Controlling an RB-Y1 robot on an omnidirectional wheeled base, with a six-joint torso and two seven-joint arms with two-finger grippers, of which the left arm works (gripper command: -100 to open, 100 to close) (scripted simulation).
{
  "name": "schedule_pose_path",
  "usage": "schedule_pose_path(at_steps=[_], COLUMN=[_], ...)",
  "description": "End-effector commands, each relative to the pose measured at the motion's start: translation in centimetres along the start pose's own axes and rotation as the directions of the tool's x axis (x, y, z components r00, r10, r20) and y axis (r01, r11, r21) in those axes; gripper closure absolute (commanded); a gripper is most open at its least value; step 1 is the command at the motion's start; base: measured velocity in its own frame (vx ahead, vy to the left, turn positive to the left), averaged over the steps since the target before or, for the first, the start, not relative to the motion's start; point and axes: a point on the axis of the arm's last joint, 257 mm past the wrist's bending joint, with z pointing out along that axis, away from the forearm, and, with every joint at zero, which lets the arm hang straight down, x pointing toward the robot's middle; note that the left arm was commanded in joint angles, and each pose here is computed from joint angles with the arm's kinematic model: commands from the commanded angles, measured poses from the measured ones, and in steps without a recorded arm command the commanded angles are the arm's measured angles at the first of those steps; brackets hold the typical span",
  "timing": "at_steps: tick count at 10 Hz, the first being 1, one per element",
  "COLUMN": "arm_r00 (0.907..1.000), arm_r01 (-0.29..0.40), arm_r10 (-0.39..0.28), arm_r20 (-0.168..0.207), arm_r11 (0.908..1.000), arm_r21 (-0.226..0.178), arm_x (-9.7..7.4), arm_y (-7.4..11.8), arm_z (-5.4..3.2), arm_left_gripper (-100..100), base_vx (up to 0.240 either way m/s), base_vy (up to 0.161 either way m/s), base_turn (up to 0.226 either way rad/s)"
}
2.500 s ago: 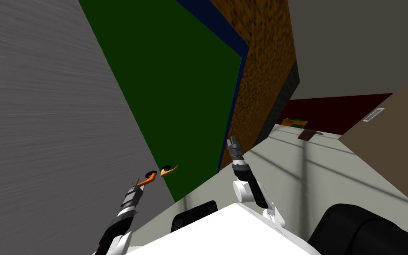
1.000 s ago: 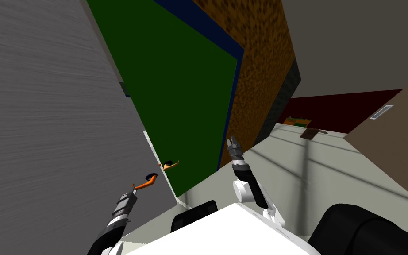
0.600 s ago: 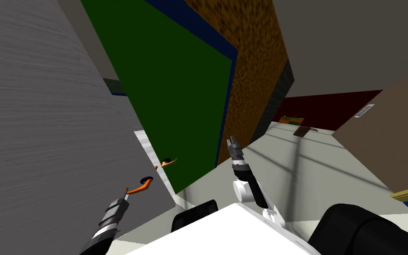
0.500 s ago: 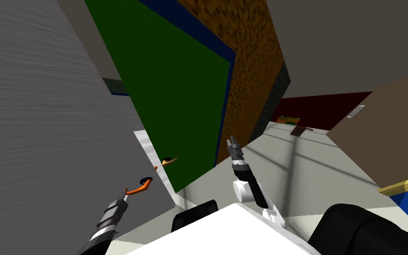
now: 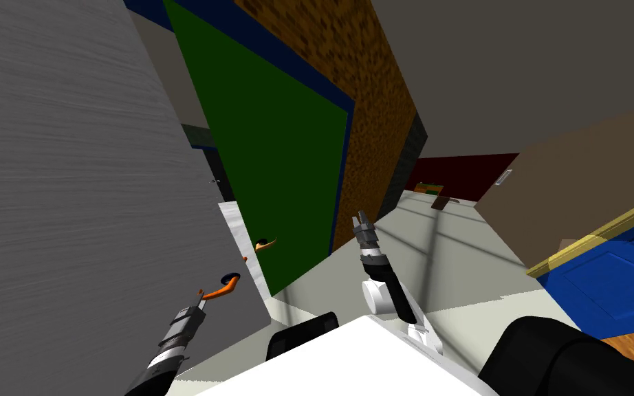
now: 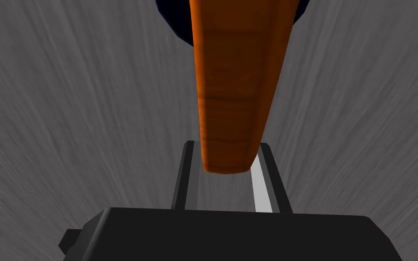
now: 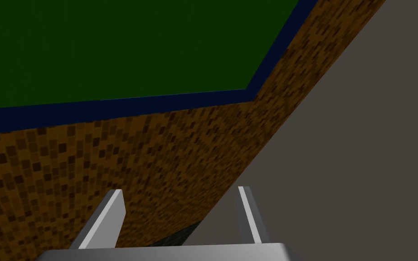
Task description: Pull the door open
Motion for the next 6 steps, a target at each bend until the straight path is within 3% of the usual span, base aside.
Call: schedule_pose_path(at_steps=[1, 2, 3, 6], arm_r00=[0.9994, 0.9981, 0.9996, 0.9971], arm_r01=[0.015, 0.024, 0.010, 0.013], arm_r10=[-0.015, -0.023, -0.009, -0.012], arm_r20=[-0.033, -0.058, -0.026, -0.075], arm_r11=[0.9998, 0.9996, 0.9999, 0.9998], arm_r21=[0.009, 0.017, 0.008, 0.015], arm_x=[1.9, 3.0, 1.3, 1.7], arm_y=[-0.1, -0.3, -0.3, -0.3], arm_z=[0.08, 0.27, -0.05, -1.48], arm_left_gripper=[100, 100, 100, 100], base_vx=[-0.057, -0.053, -0.028, -0.172], base_vy=[0.040, 0.042, 0.034, 0.040], base_turn=[-0.076, -0.121, -0.015, -0.146])
